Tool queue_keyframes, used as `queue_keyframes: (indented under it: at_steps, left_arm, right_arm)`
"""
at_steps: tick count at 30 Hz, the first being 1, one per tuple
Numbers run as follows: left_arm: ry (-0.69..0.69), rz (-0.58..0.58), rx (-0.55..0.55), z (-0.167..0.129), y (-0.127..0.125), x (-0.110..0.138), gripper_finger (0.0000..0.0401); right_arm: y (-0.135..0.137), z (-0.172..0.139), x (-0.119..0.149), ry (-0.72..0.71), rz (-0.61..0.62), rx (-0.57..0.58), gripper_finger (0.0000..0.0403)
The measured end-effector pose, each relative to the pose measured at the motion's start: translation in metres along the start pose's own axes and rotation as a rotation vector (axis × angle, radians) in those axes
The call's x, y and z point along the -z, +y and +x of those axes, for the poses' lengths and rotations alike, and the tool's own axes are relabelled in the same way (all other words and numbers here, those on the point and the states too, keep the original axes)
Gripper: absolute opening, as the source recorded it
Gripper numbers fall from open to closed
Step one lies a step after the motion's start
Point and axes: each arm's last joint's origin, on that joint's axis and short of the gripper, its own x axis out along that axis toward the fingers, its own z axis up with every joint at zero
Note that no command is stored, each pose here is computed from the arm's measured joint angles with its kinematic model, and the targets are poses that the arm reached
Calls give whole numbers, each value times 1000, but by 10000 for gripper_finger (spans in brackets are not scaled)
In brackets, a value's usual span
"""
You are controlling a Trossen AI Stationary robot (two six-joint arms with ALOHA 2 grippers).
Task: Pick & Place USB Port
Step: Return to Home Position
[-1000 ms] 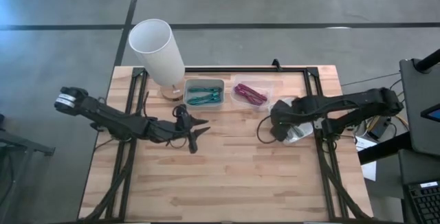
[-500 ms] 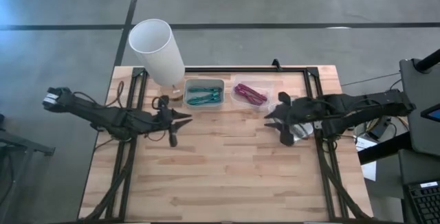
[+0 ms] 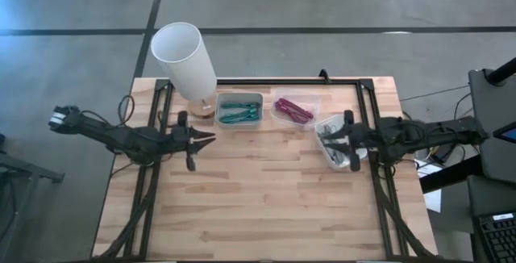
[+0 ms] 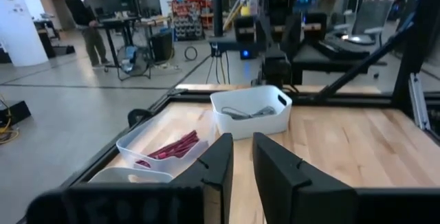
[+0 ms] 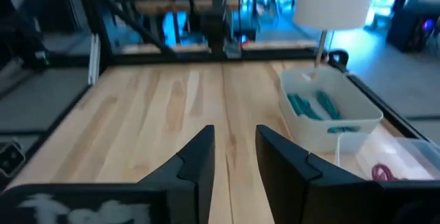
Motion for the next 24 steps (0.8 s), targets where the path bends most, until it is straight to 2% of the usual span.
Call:
queue_keyframes:
  at_steps: [7,16,24]
  left_arm:
    - [-92,-38,-2,-10,6,15,60]
    - [-141,-52,9,-20,9,47,60]
    - [-208,-64,14,-28,14,63,60]
  right_arm:
    - [-4,-8,27,-124,16,-12,102]
    - [-7,-9,57,-180,31,-17,92]
    - [-8,-11,70,-217,36,-22,93]
